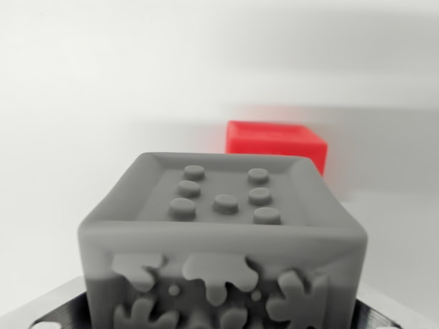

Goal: Destack cube

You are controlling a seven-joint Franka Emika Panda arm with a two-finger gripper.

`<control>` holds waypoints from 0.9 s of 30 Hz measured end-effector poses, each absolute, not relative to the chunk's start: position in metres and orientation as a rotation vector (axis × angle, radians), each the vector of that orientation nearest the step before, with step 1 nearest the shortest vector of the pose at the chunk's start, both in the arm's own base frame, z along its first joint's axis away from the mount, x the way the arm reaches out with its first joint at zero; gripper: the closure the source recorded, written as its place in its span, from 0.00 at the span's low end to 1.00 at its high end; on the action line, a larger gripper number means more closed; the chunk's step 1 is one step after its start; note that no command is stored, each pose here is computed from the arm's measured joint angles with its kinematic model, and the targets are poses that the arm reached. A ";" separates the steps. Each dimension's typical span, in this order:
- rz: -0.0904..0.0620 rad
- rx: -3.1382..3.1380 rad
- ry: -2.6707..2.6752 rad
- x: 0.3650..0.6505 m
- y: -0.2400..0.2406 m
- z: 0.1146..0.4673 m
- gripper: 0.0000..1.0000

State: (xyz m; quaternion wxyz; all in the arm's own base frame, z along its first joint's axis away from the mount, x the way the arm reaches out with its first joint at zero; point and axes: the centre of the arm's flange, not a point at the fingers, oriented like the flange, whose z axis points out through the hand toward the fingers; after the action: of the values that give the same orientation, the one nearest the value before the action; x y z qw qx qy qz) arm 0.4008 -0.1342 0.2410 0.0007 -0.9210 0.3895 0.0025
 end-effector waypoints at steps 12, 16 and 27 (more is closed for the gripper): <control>0.009 -2.910 1.180 0.405 -0.110 0.239 1.00; 0.009 -2.916 1.167 0.406 -0.104 0.239 1.00; 0.007 -2.931 1.128 0.409 -0.083 0.238 1.00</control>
State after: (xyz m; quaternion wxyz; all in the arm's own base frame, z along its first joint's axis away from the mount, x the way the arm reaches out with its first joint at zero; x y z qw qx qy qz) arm 0.4092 -0.0832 0.2375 0.0005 -0.9332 0.3593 0.0022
